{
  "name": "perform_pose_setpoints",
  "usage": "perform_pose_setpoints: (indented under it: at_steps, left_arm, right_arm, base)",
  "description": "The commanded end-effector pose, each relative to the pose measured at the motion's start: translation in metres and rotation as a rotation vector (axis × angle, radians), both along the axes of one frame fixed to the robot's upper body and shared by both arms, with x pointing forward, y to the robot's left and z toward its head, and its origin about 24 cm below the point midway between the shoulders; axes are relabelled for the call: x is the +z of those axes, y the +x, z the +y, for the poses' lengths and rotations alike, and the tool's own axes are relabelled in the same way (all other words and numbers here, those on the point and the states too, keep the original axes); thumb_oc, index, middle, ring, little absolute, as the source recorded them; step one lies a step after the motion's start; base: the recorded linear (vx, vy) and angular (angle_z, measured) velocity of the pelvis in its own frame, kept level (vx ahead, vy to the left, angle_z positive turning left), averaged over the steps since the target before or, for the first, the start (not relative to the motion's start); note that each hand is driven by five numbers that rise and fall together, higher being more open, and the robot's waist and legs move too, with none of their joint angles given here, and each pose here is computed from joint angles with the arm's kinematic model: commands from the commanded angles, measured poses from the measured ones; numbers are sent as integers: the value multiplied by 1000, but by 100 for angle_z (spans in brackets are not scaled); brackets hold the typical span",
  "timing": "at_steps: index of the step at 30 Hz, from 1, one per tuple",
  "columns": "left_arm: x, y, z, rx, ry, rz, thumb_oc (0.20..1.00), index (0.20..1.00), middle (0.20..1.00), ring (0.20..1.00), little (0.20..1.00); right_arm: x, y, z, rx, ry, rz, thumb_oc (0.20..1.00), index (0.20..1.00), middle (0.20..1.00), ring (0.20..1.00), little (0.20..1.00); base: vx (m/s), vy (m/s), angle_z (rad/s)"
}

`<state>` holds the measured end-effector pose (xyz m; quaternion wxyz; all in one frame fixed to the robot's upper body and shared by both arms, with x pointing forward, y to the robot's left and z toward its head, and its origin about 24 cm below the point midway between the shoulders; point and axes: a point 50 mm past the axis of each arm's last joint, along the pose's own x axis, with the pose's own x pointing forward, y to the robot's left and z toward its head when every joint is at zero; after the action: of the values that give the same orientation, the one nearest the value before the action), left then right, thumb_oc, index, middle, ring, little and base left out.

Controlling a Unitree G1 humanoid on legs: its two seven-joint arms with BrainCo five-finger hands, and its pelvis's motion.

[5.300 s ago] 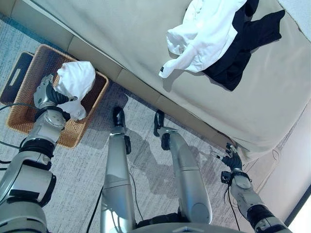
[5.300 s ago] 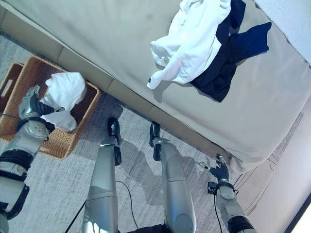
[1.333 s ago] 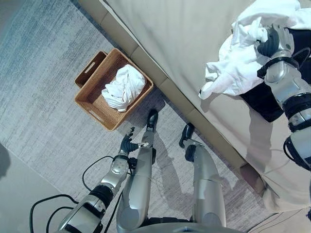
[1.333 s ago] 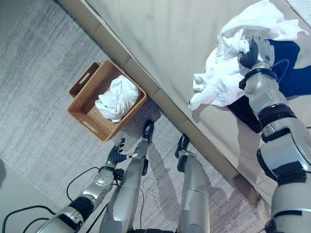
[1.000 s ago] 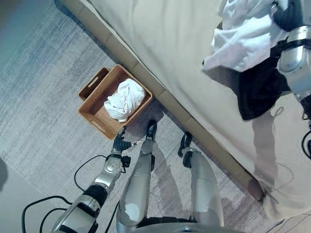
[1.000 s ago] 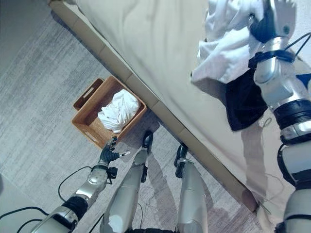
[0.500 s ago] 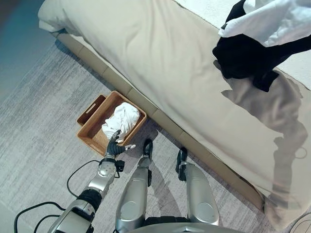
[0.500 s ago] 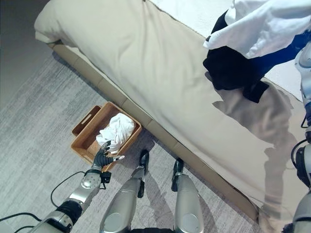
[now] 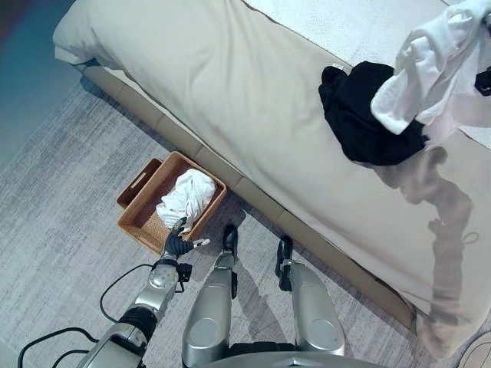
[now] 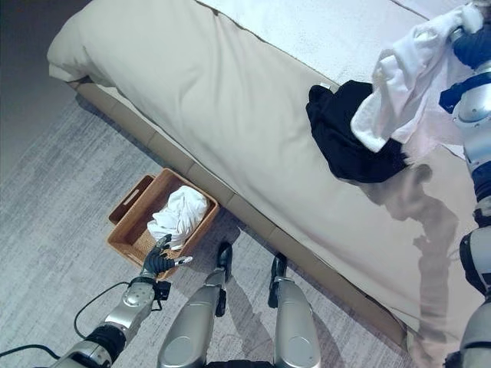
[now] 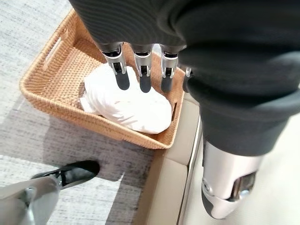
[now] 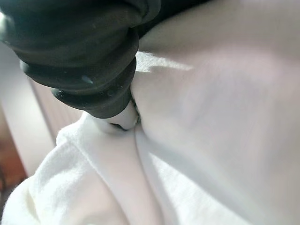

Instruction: Pick up clothes into the bucket

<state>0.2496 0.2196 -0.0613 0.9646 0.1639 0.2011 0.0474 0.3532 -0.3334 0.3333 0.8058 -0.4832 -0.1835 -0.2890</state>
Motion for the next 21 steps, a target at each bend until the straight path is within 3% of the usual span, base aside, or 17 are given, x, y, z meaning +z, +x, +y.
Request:
perform_pose_setpoints:
  at_steps: [1,11,16,21]
  left_arm:
    - [-15,-22,5,12,-2,56,1000,1000,1000,1000,1000]
    - [-5,-12,-2,-18,-35,3,1000,1000,1000,1000,1000]
    - [29,8,-17,-102,-111,-155,1000,1000,1000,1000,1000]
    - [80,32,-32,-237,-154,-351,1000,1000,1000,1000,1000]
  right_arm:
    - [24,2,21,105,-7,-85,200,200,200,200,200]
    - [37,-2,31,168,40,-179,200,200,200,200,200]
    - [51,-19,34,265,200,-432,200,200,200,200,200]
    - [50,-21,50,341,165,-436,200,200,200,200,200]
  base:
    - [23,3,-5]
    - [33,-8,-6]
    - [74,-8,-4]
    - [77,0,-5]
